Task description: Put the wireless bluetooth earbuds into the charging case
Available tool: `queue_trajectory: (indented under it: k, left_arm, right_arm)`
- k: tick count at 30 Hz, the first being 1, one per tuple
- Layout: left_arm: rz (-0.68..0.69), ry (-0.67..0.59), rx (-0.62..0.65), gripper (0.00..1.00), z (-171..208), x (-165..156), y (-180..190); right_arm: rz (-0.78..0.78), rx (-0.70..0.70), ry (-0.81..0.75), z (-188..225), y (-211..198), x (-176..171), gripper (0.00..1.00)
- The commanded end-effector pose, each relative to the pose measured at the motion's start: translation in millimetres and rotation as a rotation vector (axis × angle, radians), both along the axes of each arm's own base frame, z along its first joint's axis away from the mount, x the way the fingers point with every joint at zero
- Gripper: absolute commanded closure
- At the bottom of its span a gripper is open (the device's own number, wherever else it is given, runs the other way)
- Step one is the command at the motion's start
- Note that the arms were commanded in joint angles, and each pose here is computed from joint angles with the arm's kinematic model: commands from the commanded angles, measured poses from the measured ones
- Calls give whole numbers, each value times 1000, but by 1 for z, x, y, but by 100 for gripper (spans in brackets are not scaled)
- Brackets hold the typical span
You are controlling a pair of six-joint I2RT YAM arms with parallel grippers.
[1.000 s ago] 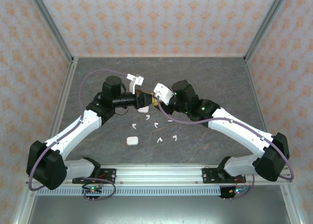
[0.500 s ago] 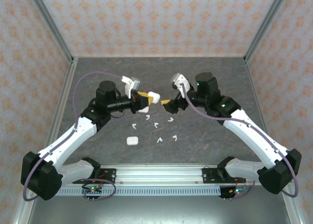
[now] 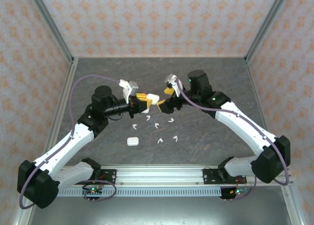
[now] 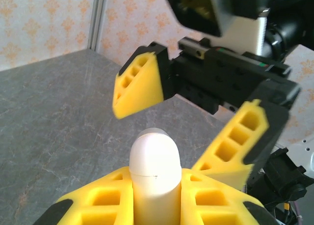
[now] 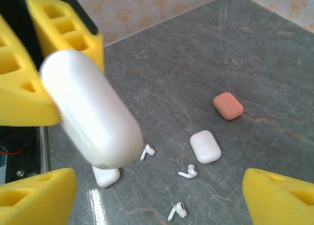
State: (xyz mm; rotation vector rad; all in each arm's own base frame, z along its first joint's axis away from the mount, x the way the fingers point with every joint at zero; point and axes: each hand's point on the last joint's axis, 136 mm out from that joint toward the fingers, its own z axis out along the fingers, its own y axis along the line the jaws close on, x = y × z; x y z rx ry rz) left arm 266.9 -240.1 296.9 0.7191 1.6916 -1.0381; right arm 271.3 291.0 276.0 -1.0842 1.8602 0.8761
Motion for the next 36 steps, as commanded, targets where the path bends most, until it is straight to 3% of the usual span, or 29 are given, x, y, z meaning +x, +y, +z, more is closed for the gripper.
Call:
queue_trajectory:
  k: [1, 20, 30, 36]
  left_arm:
    - [-42, -80, -7, 100, 10, -9, -4]
    - [-78, -115, 16, 100, 10, -19, -5]
    - [-51, -112, 38, 100, 3, -16, -2]
    - [4, -141, 49, 100, -5, -18, 8]
  right_arm:
    - [0, 67, -72, 34, 5, 7, 18]
    - [-102, 47, -75, 44, -2, 33, 26]
    - [-93, 83, -53, 54, -11, 23, 26]
    - [-269, 104, 56, 36, -46, 28, 33]
